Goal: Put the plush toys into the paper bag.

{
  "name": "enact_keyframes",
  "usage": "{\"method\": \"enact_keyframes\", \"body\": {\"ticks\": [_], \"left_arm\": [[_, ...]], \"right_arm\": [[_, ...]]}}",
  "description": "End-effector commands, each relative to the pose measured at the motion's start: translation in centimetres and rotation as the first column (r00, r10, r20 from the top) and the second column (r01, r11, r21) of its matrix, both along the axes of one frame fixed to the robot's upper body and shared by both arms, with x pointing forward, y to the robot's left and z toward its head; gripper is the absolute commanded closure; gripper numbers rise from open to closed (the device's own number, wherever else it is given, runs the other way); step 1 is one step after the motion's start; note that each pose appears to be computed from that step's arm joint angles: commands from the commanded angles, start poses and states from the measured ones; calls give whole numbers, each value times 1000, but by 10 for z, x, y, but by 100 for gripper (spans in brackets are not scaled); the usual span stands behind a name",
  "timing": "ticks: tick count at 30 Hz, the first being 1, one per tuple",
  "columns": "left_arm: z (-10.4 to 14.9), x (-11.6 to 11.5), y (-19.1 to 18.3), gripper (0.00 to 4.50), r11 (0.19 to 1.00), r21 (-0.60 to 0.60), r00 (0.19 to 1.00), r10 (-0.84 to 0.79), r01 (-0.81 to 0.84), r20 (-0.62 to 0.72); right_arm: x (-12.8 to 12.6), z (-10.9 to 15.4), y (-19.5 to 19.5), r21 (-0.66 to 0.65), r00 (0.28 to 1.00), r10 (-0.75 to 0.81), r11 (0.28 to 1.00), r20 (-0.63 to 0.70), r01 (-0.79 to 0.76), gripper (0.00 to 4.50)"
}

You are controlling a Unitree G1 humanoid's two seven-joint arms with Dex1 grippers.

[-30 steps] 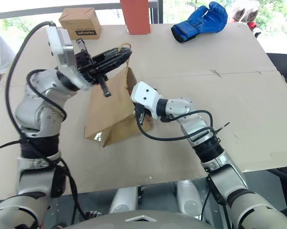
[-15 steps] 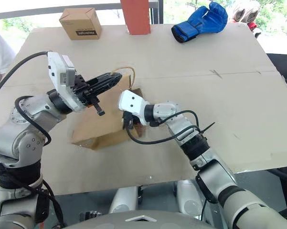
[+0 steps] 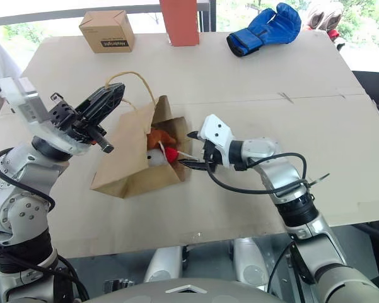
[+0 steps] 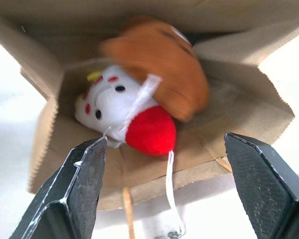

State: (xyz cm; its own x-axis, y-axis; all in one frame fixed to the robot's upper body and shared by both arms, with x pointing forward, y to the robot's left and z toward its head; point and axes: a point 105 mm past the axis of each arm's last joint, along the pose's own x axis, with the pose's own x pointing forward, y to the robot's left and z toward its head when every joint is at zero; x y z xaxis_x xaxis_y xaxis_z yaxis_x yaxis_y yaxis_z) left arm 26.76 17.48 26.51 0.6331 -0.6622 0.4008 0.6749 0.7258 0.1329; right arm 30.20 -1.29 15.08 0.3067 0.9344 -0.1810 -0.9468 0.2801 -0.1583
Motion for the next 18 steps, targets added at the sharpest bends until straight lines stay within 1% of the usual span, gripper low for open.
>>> {"method": "enact_keyframes", "body": {"ticks": [1,3,4,7,11,13,15,18], "left_arm": [[22,-11,7,450,997,-78,995,-10,18,98],[29,-13,14,450,992,-125,993,-2,17,116],[29,-14,17,450,991,-131,993,-2,17,115],[26,-16,22,450,992,-125,994,-1,15,109],[26,-18,25,450,992,-122,994,6,7,106],[23,-19,24,450,993,-118,995,3,9,100],[22,-20,23,450,993,-116,995,2,10,96],[20,-21,20,450,993,-115,996,-1,12,92]], "right_arm": [[5,21,-26,91,988,-137,985,-73,144,91],[3,19,-42,125,961,-198,966,-195,225,91],[0,13,-50,116,941,-219,960,-260,255,91],[-6,-4,-66,62,887,-275,946,-370,319,91],[-2,-12,-77,94,799,-306,908,-518,409,91],[2,-10,-74,153,769,-275,888,-577,433,91],[4,-6,-63,216,749,-200,882,-632,418,91],[7,5,-38,308,738,-76,876,-670,371,91]]}}
